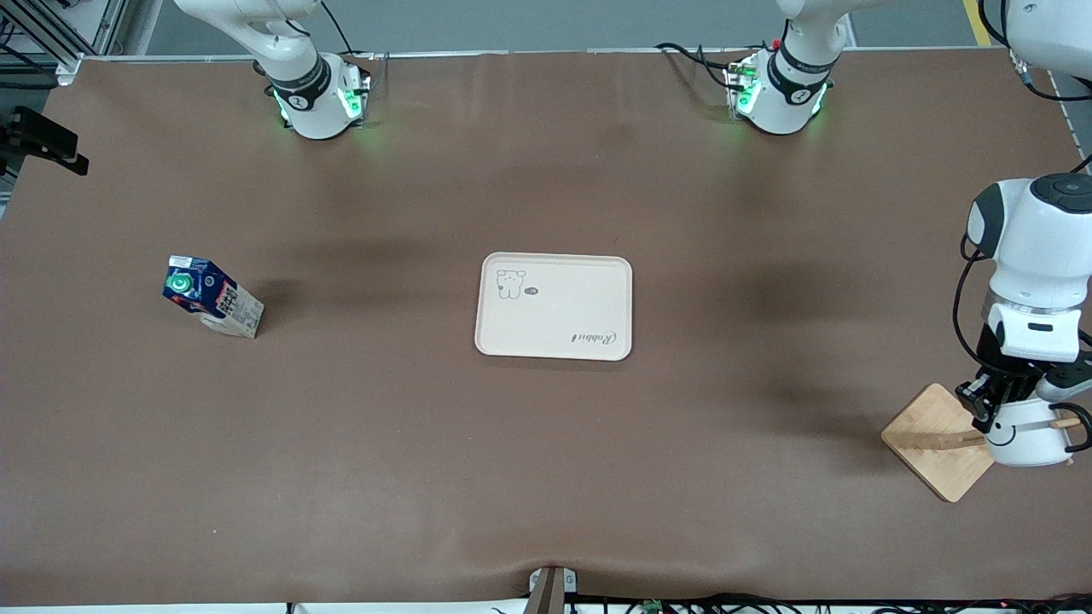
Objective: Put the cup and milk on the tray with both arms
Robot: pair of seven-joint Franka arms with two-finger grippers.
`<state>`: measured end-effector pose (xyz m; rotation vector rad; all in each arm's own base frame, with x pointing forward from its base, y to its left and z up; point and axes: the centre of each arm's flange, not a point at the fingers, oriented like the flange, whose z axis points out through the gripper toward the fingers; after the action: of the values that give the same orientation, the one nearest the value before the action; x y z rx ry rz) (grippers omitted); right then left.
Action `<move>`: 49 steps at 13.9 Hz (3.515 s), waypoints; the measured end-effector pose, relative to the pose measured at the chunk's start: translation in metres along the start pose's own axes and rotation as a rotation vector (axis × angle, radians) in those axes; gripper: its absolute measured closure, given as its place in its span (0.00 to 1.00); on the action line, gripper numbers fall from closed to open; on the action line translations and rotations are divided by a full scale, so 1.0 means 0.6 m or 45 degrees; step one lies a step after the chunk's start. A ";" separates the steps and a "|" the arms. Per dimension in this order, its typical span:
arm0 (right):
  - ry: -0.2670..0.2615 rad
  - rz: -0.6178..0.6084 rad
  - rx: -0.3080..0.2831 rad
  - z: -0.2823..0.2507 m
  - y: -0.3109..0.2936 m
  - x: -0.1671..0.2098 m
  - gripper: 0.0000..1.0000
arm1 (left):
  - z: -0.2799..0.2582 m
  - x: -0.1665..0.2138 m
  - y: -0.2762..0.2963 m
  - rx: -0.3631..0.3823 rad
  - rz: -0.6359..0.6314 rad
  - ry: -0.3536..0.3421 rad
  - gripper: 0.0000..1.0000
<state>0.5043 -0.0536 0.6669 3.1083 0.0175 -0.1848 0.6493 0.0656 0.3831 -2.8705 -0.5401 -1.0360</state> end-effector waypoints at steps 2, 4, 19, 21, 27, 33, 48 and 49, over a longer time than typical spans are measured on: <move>-0.002 -0.001 0.000 0.001 0.000 0.001 0.00 | -0.001 0.000 0.004 -0.003 0.004 0.001 0.90; -0.010 -0.006 0.003 0.006 -0.004 0.006 0.00 | -0.003 0.002 0.008 -0.007 0.011 0.006 0.90; -0.170 0.052 0.017 0.155 0.045 0.129 0.00 | -0.170 -0.012 0.211 0.118 0.143 -0.244 0.90; -0.212 0.098 0.018 0.160 0.042 0.123 0.00 | -0.196 -0.045 0.271 0.084 0.068 -0.378 0.90; -0.228 0.193 0.005 0.235 0.033 0.156 0.00 | -0.249 -0.185 0.439 -0.010 -0.058 -0.711 0.90; -0.241 0.174 -0.011 0.308 0.034 0.165 0.00 | -0.226 -0.348 0.575 -0.034 -0.166 -1.017 0.90; -0.240 0.114 -0.007 0.488 0.054 0.136 0.00 | -0.137 -0.585 0.708 0.134 0.171 -1.268 0.90; -0.243 0.120 -0.004 0.501 0.060 0.131 0.00 | -0.128 -0.588 0.708 0.138 0.175 -1.268 0.90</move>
<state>0.5473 -0.0971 0.3603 3.0642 -0.1318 -0.4768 0.4928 -0.4536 0.2545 -3.0678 -0.3726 0.5002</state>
